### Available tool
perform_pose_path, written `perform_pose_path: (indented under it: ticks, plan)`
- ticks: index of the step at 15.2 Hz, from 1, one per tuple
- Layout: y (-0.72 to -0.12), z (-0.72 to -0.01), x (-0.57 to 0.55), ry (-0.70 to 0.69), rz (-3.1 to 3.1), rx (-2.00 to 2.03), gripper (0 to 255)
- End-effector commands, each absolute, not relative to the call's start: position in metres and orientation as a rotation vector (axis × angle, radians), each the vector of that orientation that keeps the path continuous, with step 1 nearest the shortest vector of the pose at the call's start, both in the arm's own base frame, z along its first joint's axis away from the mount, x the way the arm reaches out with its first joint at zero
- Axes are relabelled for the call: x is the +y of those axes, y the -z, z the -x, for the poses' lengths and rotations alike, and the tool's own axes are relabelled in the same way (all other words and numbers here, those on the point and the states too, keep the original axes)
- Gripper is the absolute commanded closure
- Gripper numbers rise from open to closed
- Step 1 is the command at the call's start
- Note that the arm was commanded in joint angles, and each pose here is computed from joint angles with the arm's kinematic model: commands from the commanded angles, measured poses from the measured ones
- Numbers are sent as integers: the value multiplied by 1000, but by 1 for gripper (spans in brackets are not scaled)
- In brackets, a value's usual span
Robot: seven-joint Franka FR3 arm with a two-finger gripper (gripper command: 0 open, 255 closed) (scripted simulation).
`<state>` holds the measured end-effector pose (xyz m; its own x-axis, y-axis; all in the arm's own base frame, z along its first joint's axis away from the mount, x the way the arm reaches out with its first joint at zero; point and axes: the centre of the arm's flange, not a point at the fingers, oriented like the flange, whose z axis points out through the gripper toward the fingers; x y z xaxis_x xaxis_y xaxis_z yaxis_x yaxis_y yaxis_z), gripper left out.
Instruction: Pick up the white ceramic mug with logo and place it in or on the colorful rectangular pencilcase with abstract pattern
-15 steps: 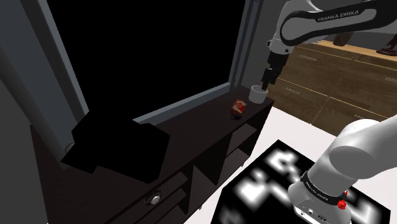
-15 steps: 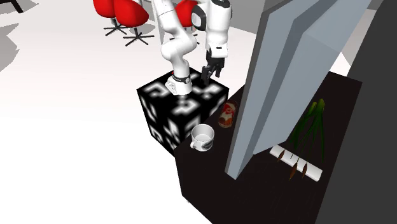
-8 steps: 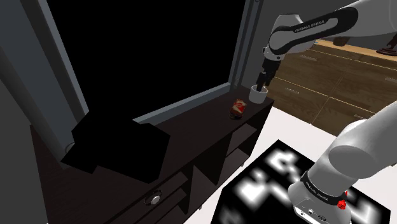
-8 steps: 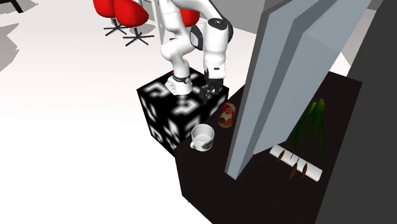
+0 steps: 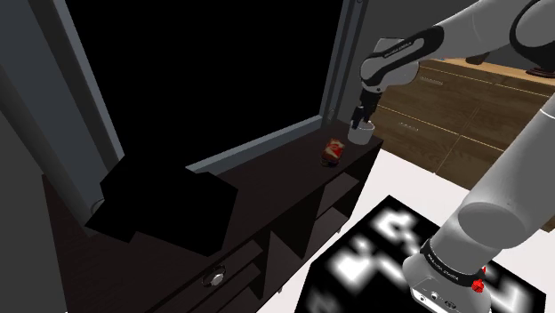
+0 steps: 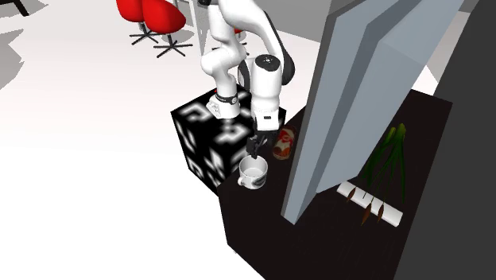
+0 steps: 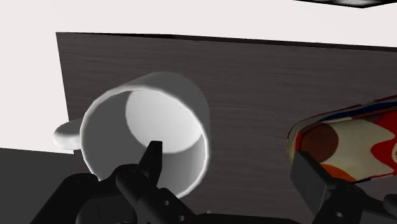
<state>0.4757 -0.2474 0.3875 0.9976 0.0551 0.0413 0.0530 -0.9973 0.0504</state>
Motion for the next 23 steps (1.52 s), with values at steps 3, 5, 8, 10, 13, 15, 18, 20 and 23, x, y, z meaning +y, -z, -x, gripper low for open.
perform_pose_path:
  ticks: [3,5,8,10,13,15,18,20,23]
  plan:
    - [-369,-486,-260,-77,-3089,78,0]
    - [-358,-486,-260,-77,-3089,78,0]
    - [-342,-487,-261,-77,-3089,78,0]
    - [-339,-487,-261,-77,-3089,78,0]
    - [-339,-487,-261,-77,-3089,78,0]
    - [-339,-487,-261,-77,-3089,78,0]
    - [-339,-487,-261,-77,-3089,78,255]
    - [-339,-487,-261,-77,-3089,78,255]
    - [-339,-487,-261,-77,-3089,78,255]
